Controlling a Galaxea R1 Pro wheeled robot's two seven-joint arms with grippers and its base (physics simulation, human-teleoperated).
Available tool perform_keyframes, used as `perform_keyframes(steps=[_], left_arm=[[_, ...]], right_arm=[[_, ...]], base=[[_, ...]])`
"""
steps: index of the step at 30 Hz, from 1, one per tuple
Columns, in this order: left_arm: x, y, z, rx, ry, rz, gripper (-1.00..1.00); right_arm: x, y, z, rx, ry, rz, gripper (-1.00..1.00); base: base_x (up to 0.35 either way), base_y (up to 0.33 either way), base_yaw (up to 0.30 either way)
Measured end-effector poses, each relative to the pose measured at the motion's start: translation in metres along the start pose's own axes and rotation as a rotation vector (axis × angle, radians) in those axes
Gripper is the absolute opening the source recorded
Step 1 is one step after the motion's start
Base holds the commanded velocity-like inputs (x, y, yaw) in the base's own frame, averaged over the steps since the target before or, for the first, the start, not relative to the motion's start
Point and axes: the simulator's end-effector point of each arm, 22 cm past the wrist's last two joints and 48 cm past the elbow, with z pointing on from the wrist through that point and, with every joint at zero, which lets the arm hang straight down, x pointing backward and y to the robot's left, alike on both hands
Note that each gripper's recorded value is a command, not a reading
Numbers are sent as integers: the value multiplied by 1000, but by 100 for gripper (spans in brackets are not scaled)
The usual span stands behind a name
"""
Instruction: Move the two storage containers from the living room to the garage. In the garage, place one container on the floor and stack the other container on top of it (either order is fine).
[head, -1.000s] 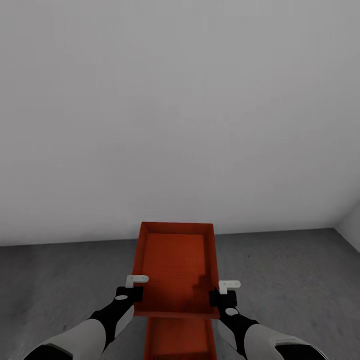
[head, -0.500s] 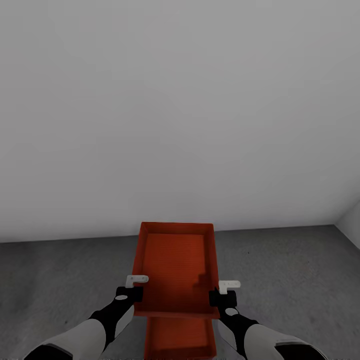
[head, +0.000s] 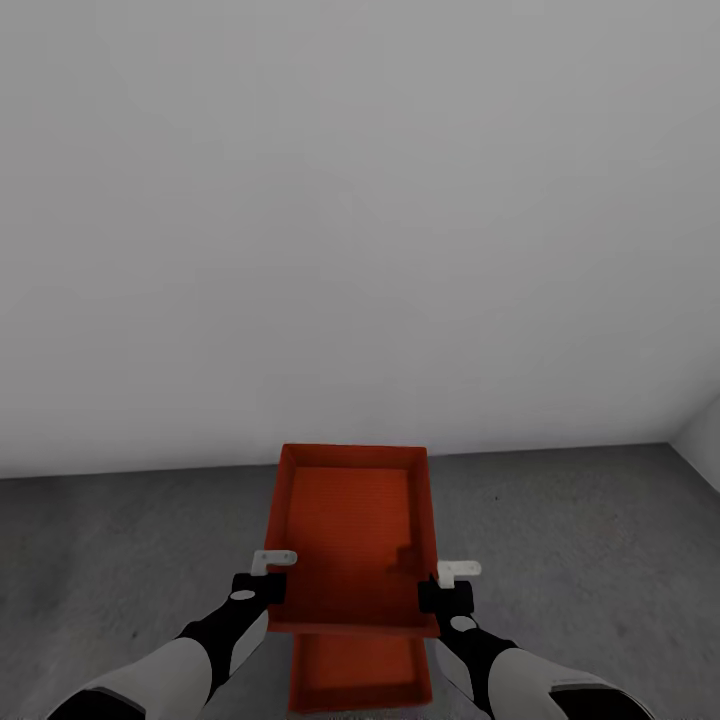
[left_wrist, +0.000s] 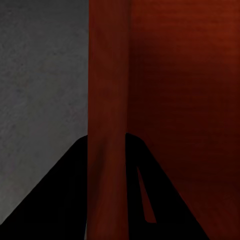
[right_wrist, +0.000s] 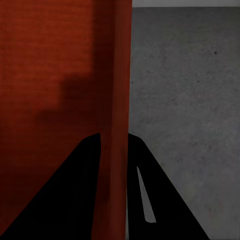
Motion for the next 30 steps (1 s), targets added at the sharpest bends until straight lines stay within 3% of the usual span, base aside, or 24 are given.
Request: perform_keyframes(steps=[30], left_arm=[[26,-2,11,1,48,4,-100]], right_arm=[[26,1,7,-2,48,-3,-100]], base=[[0,0,0]])
